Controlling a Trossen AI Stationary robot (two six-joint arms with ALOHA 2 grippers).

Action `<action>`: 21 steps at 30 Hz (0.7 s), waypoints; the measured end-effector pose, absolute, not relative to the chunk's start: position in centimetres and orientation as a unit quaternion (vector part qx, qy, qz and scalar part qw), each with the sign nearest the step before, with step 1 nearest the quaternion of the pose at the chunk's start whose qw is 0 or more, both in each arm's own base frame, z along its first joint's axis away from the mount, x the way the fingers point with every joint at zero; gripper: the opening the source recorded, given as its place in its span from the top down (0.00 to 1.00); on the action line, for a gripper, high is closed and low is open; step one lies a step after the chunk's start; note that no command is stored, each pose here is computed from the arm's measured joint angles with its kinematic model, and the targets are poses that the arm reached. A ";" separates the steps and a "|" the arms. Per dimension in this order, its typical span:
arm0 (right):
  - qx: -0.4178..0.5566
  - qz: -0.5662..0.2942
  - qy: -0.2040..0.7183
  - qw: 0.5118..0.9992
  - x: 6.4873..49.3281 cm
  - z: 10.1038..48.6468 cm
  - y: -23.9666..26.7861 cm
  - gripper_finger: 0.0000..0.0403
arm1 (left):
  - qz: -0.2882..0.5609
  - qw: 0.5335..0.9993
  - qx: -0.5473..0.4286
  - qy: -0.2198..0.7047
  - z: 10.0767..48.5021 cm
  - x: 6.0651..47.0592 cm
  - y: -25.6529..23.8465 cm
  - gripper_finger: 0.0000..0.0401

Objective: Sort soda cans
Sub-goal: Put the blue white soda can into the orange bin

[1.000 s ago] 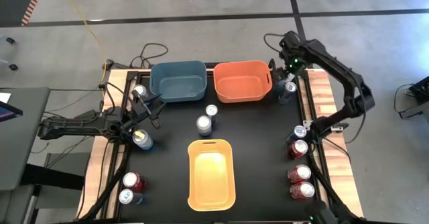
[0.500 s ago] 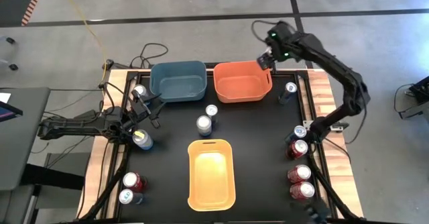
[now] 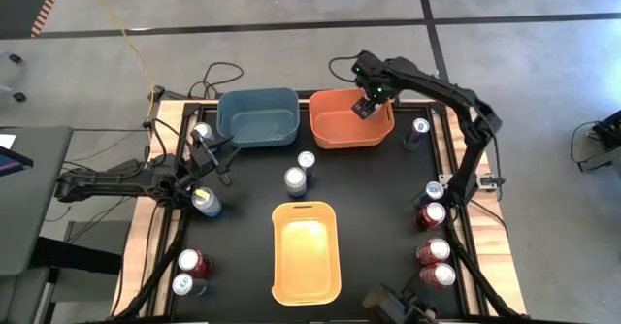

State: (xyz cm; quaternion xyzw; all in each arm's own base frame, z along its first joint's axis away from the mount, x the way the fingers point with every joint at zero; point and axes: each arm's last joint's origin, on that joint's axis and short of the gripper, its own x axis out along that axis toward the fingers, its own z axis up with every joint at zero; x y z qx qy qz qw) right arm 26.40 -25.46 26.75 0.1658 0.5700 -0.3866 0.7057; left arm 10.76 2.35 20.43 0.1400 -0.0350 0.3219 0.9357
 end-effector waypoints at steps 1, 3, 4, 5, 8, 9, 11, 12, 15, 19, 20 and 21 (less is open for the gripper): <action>0.167 -0.386 0.575 0.702 26.5 26.3 -25.6 0.31 | 0.321 0.936 0.141 -0.032 20.4 10.8 2.4 0.53; 0.171 -0.383 0.583 0.696 26.7 25.5 -26.0 0.30 | 0.321 0.936 0.142 -0.028 20.3 10.8 2.4 0.53; 0.173 -0.380 0.586 0.694 26.8 25.1 -26.1 0.29 | 0.321 0.936 0.142 -0.027 20.3 10.8 2.4 0.53; 0.175 -0.377 0.588 0.693 27.0 24.7 -26.2 0.29 | 0.320 0.936 0.142 -0.026 20.3 10.8 2.4 0.53; 0.179 -0.370 0.595 0.691 27.4 23.9 -26.4 0.28 | 0.320 0.936 0.146 -0.023 20.2 10.8 2.4 0.53; 0.179 -0.370 0.595 0.691 27.5 23.7 -26.4 0.28 | 0.320 0.936 0.147 -0.022 20.2 10.8 2.4 0.53; 0.179 -0.369 0.596 0.691 27.6 23.6 -26.3 0.28 | 0.319 0.936 0.148 -0.017 20.1 10.8 2.4 0.53; 0.179 -0.369 0.595 0.691 27.6 23.6 -26.4 0.27 | 0.319 0.936 0.148 -0.016 20.1 10.8 2.4 0.53; 0.183 -0.374 0.588 0.693 27.7 23.8 -26.3 0.21 | 0.319 0.935 0.154 -0.012 20.0 10.8 2.4 0.53; 0.181 -0.376 0.577 0.702 27.4 24.8 -26.0 0.08 | 0.318 0.934 0.163 -0.002 19.9 10.8 2.4 0.53; 0.179 -0.377 0.573 0.706 27.3 25.2 -25.9 0.05 | 0.318 0.934 0.163 -0.002 19.9 10.8 2.4 0.53; 0.178 -0.378 0.569 0.708 27.2 25.6 -25.8 0.03 | 0.318 0.934 0.162 -0.003 19.9 10.8 2.4 0.53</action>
